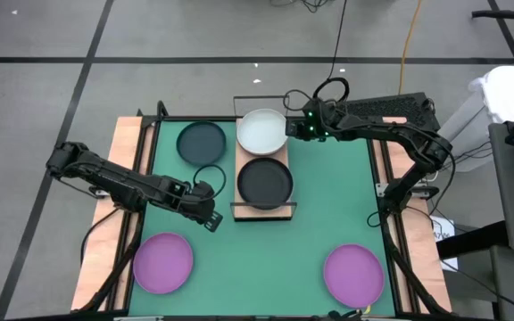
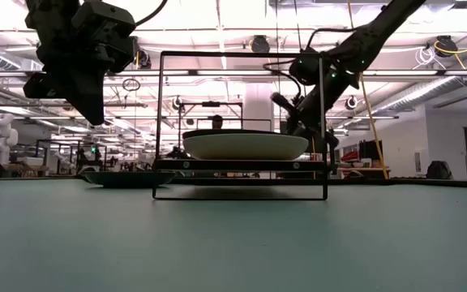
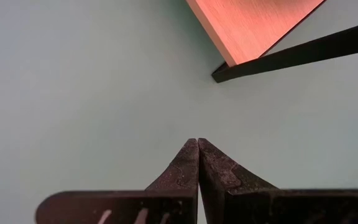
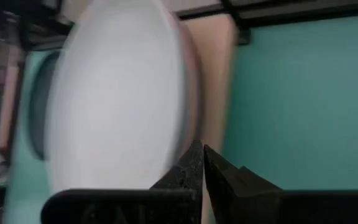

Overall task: Place and stack plates onto a shelf
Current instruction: Stack the left purple plate on top of the black plate on the shelf

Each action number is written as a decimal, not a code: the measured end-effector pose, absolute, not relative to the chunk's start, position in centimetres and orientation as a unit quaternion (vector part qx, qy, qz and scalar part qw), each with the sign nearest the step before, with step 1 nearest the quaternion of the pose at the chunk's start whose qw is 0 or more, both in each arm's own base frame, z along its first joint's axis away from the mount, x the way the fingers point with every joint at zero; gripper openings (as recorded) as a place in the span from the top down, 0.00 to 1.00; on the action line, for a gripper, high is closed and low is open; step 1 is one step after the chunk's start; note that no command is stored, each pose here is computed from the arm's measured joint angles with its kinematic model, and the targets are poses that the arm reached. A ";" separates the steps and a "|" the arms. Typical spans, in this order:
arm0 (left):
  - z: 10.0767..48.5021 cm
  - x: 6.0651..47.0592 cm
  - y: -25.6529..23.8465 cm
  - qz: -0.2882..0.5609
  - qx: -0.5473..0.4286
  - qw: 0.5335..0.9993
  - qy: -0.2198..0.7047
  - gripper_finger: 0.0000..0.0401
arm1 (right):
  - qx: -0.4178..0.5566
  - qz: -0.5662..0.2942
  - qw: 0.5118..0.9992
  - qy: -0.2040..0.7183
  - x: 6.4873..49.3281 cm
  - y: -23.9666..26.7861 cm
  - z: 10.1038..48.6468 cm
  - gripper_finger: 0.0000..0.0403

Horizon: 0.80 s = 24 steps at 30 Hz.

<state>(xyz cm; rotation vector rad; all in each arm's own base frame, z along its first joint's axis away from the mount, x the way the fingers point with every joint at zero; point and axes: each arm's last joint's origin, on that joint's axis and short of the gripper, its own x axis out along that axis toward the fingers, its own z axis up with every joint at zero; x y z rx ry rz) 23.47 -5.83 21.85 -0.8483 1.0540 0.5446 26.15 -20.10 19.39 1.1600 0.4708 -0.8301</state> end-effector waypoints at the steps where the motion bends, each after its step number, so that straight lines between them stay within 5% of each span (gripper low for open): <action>1: 21.9 23.5 -5.8 0.249 -0.389 0.745 0.481 1.00 | 0.528 -0.373 0.735 0.204 26.2 -20.1 19.7 1.00; 24: 21.8 23.5 -5.5 0.251 -0.381 0.748 0.482 1.00 | 0.518 -0.369 0.753 0.169 26.9 -19.9 20.5 1.00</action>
